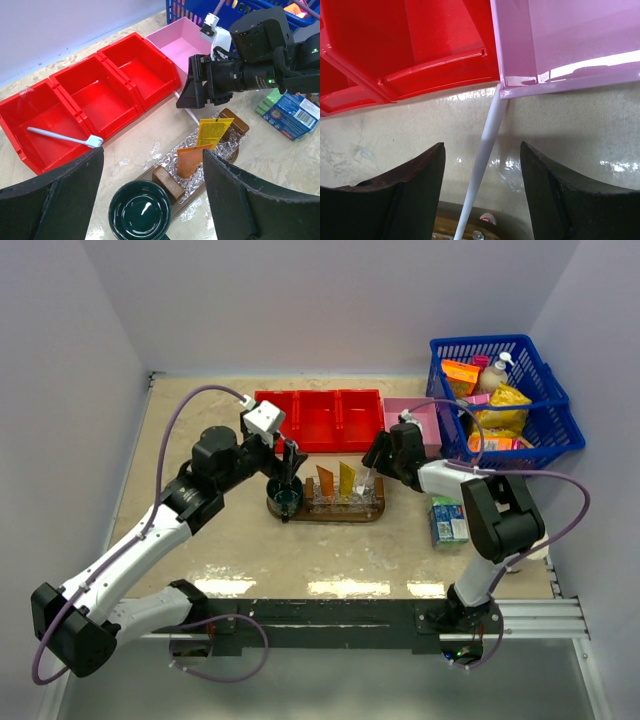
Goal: Prepare toiletry sets of a toothbrush and toothpaste on the tray
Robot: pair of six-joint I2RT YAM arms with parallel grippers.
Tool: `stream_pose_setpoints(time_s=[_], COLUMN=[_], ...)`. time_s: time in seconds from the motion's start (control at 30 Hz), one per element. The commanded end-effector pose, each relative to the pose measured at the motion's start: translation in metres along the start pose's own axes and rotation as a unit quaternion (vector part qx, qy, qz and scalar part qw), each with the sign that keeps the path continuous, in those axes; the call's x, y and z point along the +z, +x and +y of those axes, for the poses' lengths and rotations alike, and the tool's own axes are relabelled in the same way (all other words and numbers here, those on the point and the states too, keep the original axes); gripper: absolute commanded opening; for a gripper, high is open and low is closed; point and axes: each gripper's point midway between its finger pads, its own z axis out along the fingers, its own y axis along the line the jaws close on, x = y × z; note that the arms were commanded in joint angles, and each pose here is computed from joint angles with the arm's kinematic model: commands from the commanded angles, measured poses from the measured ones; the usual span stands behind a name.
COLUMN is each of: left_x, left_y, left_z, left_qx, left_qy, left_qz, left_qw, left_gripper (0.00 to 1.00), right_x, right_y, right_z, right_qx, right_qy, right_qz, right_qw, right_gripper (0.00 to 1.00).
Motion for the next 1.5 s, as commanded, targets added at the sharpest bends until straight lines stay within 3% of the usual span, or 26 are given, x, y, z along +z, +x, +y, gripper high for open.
stream_pose_setpoints(time_s=[0.0, 0.2, 0.6, 1.03, 1.13, 1.27, 1.47], left_x=[-0.001, -0.002, -0.004, -0.002, -0.001, -0.001, -0.001], left_y=[-0.011, -0.007, -0.009, -0.005, -0.005, -0.004, -0.004], left_z=[0.010, 0.020, 0.019, 0.023, 0.023, 0.023, 0.023], left_qx=[0.015, 0.018, 0.016, 0.017, 0.017, 0.019, 0.019], left_qy=[-0.024, -0.053, -0.053, -0.061, -0.060, -0.061, -0.060], left_qz=[-0.018, -0.013, -0.019, -0.011, -0.011, -0.009, -0.009], left_qw=[0.999, 0.998, 0.998, 0.998, 0.998, 0.998, 0.998], left_gripper=[0.84, 0.84, 0.83, 0.83, 0.83, 0.83, 0.83], right_x=[0.007, 0.013, 0.021, 0.013, 0.012, 0.014, 0.014], right_y=[-0.020, -0.016, -0.012, -0.022, -0.020, -0.012, -0.001], right_z=[0.017, 0.017, 0.022, 0.033, 0.038, 0.036, 0.033], right_qx=[0.024, 0.033, 0.061, 0.081, 0.082, 0.061, 0.021], right_qy=[-0.024, -0.028, -0.051, -0.071, -0.085, -0.078, -0.056], right_qz=[-0.033, -0.031, -0.034, -0.052, -0.045, -0.030, -0.017], right_qw=[0.999, 0.999, 0.996, 0.993, 0.992, 0.995, 0.998], right_gripper=[0.62, 0.54, 0.26, 0.10, 0.11, 0.24, 0.31])
